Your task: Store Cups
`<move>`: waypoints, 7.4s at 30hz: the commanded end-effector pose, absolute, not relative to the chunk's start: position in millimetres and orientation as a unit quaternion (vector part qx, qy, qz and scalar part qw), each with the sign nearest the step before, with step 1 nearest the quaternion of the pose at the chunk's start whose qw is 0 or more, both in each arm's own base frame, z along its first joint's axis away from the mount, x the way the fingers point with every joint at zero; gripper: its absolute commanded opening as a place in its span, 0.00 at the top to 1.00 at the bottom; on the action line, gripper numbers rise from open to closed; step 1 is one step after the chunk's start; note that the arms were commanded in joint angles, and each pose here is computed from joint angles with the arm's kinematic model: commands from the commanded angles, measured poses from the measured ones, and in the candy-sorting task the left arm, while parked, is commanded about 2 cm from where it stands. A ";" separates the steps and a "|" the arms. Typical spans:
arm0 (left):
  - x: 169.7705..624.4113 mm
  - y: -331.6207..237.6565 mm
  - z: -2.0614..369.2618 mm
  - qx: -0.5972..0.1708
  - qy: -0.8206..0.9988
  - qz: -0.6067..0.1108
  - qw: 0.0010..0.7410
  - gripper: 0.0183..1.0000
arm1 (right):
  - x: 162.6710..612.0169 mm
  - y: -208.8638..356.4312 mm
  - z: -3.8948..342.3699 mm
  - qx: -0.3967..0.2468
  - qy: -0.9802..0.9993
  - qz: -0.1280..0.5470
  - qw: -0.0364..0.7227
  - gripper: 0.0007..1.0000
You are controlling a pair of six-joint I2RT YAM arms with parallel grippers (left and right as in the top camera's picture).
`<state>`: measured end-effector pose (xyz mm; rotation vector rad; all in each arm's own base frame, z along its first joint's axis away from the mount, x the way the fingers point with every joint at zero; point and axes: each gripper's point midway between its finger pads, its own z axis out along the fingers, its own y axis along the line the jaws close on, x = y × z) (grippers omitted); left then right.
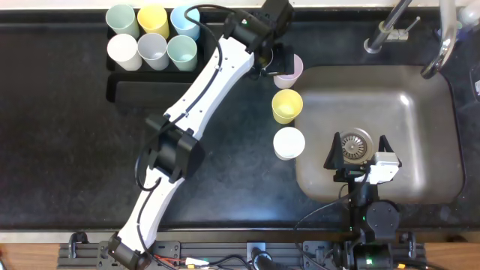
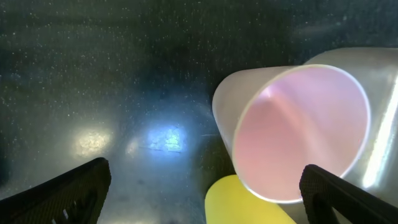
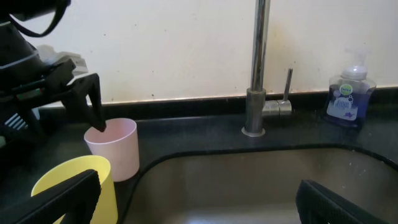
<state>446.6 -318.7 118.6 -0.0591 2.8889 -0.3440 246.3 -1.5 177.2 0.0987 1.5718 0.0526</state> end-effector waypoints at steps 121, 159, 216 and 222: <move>404.5 79.0 93.4 -0.512 0.855 -0.023 0.086 0.98 | 246.7 1.0 173.5 0.042 0.708 0.029 0.705 0.00; 322.9 -313.1 151.1 -0.037 0.980 -0.147 0.128 0.00 | 246.7 1.0 173.5 0.042 0.708 0.029 0.705 0.00; 369.0 -313.9 88.8 -0.068 0.981 -0.136 0.119 0.58 | 246.7 1.0 173.5 0.042 0.708 0.029 0.705 0.00; 384.7 -320.9 105.2 -0.070 0.974 -0.153 0.151 0.98 | 246.7 1.0 173.5 0.042 0.708 0.029 0.705 0.00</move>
